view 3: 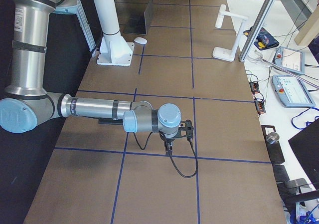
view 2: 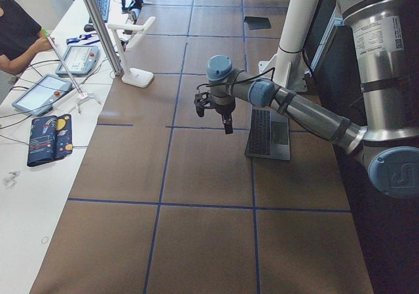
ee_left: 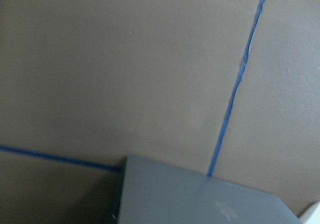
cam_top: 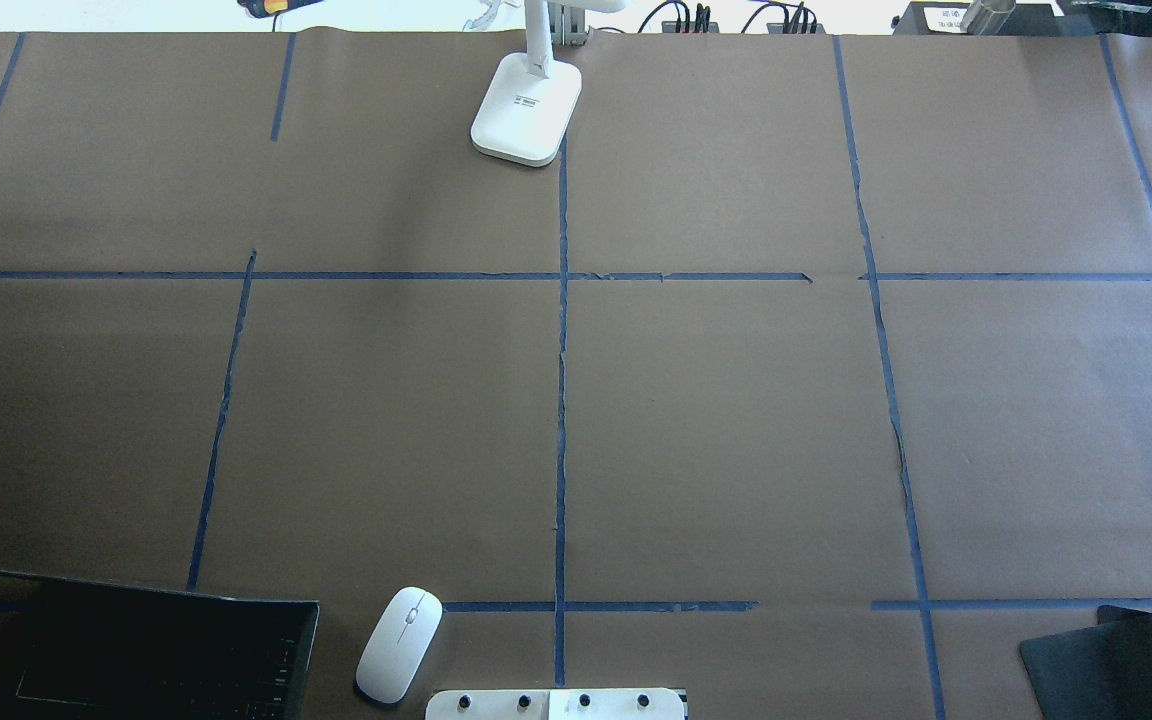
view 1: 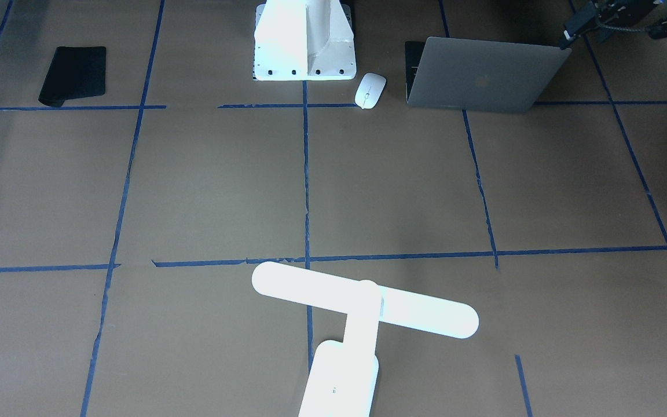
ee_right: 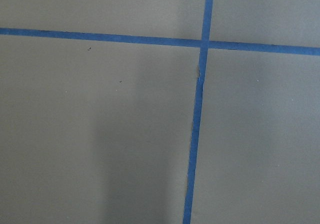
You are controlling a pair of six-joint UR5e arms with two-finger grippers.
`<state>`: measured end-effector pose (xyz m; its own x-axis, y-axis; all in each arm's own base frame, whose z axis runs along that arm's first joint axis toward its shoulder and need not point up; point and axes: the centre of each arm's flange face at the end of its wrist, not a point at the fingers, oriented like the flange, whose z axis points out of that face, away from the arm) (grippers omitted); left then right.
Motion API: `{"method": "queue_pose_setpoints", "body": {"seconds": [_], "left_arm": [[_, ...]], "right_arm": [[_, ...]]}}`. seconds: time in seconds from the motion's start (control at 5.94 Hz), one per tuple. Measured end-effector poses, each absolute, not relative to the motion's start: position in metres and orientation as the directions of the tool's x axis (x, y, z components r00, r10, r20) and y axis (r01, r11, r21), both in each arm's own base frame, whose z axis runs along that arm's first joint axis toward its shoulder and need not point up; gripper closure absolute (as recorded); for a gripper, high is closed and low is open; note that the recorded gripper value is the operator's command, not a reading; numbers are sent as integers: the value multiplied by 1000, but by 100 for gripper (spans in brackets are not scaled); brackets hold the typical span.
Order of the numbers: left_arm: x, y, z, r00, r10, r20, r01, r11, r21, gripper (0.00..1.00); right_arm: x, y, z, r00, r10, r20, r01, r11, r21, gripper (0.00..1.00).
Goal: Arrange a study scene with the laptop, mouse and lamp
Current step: 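Reach the left gripper toward the grey laptop near the robot, then grasp the open grey laptop by its screen edge with the left gripper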
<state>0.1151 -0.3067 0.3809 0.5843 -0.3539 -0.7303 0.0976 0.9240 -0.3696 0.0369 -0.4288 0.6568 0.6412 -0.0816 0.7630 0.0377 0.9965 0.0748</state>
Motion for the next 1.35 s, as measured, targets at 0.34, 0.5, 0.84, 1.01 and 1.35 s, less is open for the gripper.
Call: {"method": "queue_pose_setpoints", "body": {"seconds": [0.34,0.5,0.84,1.01,1.35], "left_arm": [[163,-284,360,561,-526,-639,222,840,-496,0],[186,-269,346,533,-617,-579,297,777,-555,0],[214,-245,332,467,-765,-444,421,634,-649,0],[239,-227,332,448,-808,-383,484,579,-656,2],[264,-205,330,373,-873,-315,578,484,-657,18]], "right_arm": [[37,-433,658,638,-86,766,31,996,87,0],[37,-438,653,638,-99,763,30,994,104,0],[36,-441,650,634,-102,767,28,994,110,0],[36,-440,650,633,-102,768,28,994,109,0],[36,-439,651,633,-93,769,25,995,100,0]]}}
